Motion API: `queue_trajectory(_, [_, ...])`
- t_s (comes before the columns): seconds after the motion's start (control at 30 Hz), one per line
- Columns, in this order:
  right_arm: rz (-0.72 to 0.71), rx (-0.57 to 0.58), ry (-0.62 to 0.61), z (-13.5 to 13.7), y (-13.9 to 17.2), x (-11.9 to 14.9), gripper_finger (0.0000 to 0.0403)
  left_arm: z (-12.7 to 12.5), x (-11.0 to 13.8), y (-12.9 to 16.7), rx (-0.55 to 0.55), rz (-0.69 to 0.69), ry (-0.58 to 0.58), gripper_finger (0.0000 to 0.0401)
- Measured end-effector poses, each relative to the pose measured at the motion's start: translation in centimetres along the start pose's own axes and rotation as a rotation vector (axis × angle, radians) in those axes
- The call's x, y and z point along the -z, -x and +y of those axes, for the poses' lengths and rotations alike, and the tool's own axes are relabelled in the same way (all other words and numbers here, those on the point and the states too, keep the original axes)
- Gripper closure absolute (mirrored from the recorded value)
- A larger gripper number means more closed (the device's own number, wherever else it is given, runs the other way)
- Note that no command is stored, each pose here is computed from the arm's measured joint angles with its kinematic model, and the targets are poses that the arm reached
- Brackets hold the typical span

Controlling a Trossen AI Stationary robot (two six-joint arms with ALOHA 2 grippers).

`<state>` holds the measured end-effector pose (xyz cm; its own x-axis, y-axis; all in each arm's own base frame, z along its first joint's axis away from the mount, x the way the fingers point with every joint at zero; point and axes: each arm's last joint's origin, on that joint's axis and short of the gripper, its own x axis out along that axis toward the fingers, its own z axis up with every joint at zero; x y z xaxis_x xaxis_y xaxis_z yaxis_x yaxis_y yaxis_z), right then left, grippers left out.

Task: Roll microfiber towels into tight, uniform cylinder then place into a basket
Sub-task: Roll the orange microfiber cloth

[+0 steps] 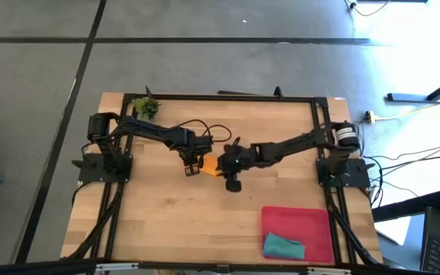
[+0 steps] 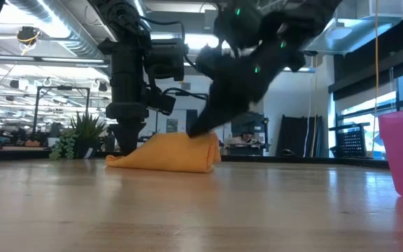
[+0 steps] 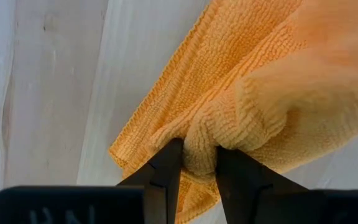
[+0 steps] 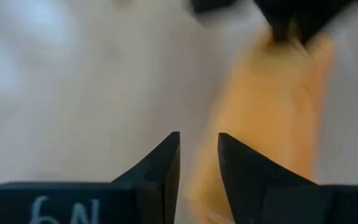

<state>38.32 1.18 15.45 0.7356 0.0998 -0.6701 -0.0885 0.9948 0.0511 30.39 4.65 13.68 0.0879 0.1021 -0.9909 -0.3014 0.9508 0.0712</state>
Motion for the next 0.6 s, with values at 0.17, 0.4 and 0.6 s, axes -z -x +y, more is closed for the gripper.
queue_trajectory(0.17, [0.018, 0.073, -0.031, -2.1, -0.8, 0.7, 0.0294, 0.0, 0.0, 0.0, 0.0, 0.0, 0.0, 0.0315])
queue_trajectory(0.4, [0.048, 0.097, -0.055, -3.5, -1.1, 1.3, 0.0294, 0.0, 0.0, 0.0, 0.0, 0.0, -0.005, 0.0315])
queue_trajectory(0.6, [0.053, 0.095, -0.031, -3.4, -1.1, 1.4, 0.0294, 0.0, 0.0, 0.0, 0.0, 0.0, -0.005, 0.0315])
